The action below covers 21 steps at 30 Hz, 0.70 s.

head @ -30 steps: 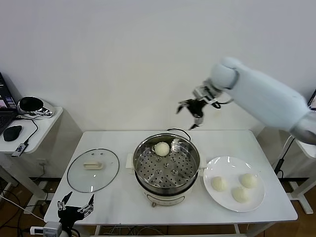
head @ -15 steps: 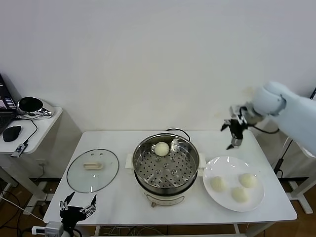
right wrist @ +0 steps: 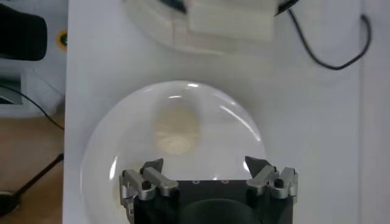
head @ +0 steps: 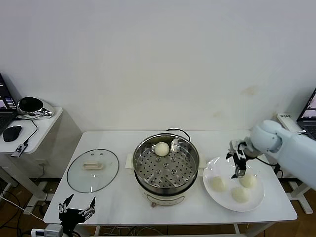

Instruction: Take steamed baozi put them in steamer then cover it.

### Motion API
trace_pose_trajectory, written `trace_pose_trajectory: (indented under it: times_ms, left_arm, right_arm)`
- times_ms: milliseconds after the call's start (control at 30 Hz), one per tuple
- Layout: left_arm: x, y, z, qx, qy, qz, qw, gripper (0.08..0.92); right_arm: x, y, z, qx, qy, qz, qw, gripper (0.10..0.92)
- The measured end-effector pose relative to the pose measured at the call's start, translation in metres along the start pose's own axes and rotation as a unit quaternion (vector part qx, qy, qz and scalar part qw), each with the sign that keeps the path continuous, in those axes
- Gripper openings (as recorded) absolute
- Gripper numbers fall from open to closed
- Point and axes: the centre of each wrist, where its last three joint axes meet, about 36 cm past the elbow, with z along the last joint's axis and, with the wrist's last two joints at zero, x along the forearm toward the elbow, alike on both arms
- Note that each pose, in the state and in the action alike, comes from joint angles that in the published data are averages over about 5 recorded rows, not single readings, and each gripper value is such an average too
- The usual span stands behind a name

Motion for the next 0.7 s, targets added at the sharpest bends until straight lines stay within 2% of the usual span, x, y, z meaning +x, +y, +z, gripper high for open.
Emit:
trace_pose_trajectory:
  times_ms: [700]
  left_arm:
    - [-0.004,-0.002,0.01,-0.001,0.013,0.003,1.0,0.823]
  right_arm:
    - [-0.062,0.011,-0.014,0.005,-0.003,-0.013,1.0,0.823]
